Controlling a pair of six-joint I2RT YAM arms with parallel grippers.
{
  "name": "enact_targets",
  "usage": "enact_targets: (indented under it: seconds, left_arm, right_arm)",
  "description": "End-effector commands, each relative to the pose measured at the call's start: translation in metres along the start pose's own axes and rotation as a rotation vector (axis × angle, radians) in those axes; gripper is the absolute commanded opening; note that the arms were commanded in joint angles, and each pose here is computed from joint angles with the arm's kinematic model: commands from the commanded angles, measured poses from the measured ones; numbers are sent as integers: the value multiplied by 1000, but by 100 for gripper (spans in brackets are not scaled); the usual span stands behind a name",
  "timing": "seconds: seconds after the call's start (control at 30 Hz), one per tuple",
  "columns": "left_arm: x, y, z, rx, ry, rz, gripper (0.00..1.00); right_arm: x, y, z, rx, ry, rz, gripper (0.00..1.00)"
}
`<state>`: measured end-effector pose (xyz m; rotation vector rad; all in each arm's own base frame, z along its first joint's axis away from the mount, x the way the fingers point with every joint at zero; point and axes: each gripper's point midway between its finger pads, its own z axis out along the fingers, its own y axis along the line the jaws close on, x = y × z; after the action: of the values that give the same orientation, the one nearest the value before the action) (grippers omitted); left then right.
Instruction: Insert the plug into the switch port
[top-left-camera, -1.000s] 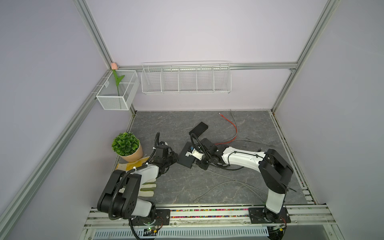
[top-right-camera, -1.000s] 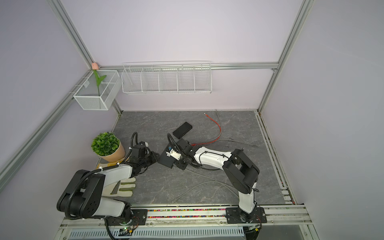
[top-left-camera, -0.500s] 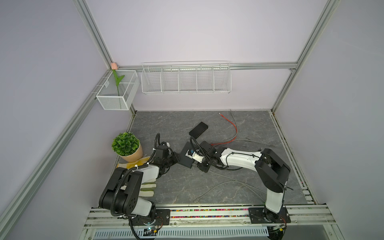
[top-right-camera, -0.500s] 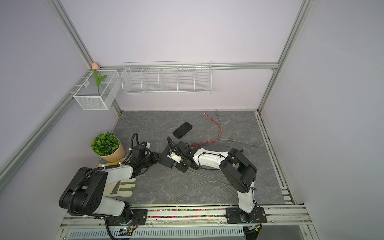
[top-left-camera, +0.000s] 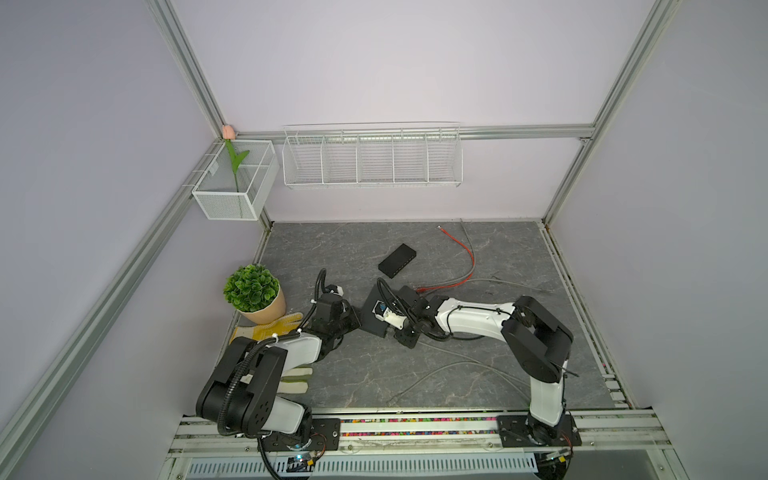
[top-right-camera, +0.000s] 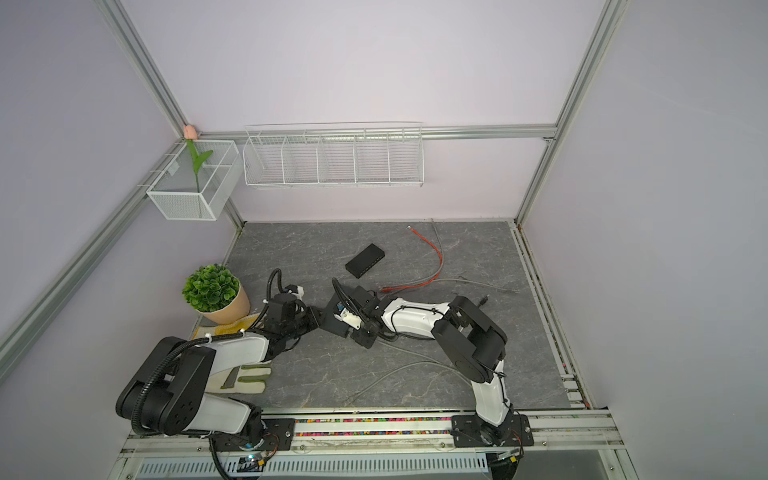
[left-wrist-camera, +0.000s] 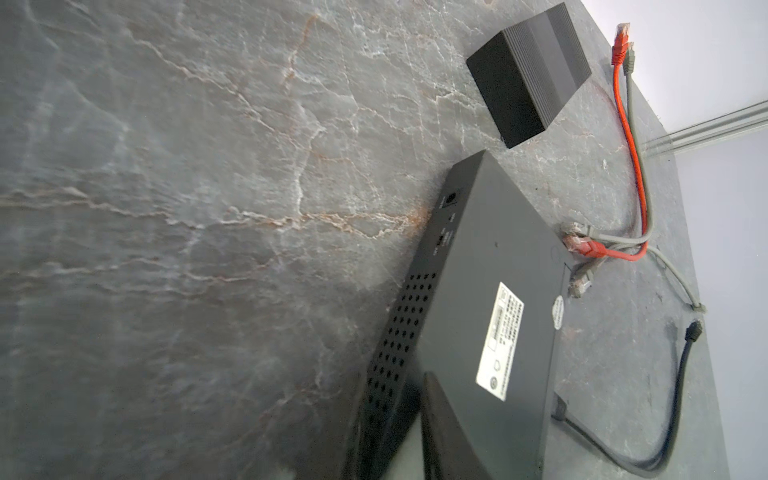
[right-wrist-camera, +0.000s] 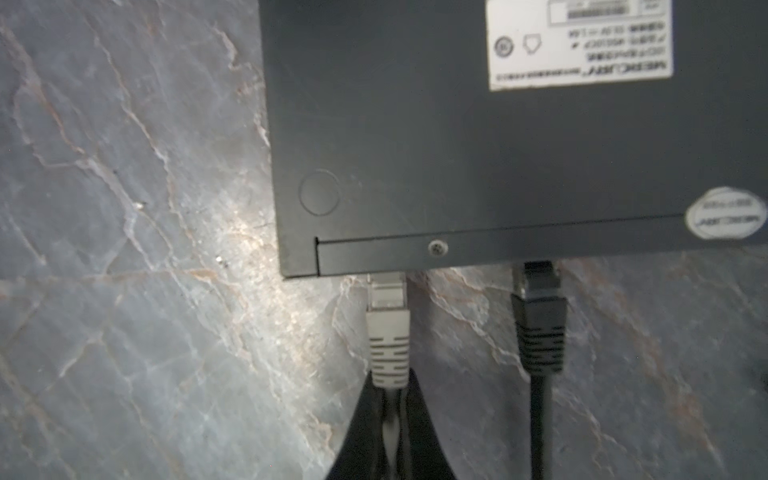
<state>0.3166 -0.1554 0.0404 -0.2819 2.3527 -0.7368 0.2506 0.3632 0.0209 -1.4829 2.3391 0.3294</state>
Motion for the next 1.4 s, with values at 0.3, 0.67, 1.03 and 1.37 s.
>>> enact_targets:
  seconds: [0.3, 0.67, 1.03, 1.37]
  left_arm:
    - [38, -15, -2, 59, 93, 26, 25]
    - [6, -5, -32, -26, -12, 9, 26]
    - [-18, -17, -103, 23, -196, 13, 28]
    - [24, -60, -137, 140, -170, 153, 29]
  right_arm:
    - [-21, 7, 8, -17, -30, -21, 7]
    - [-14, 3, -15, 45, -25, -40, 29]
    - [16, 59, -86, 97, -49, -163, 47]
    - [76, 124, -69, -30, 131, -292, 51]
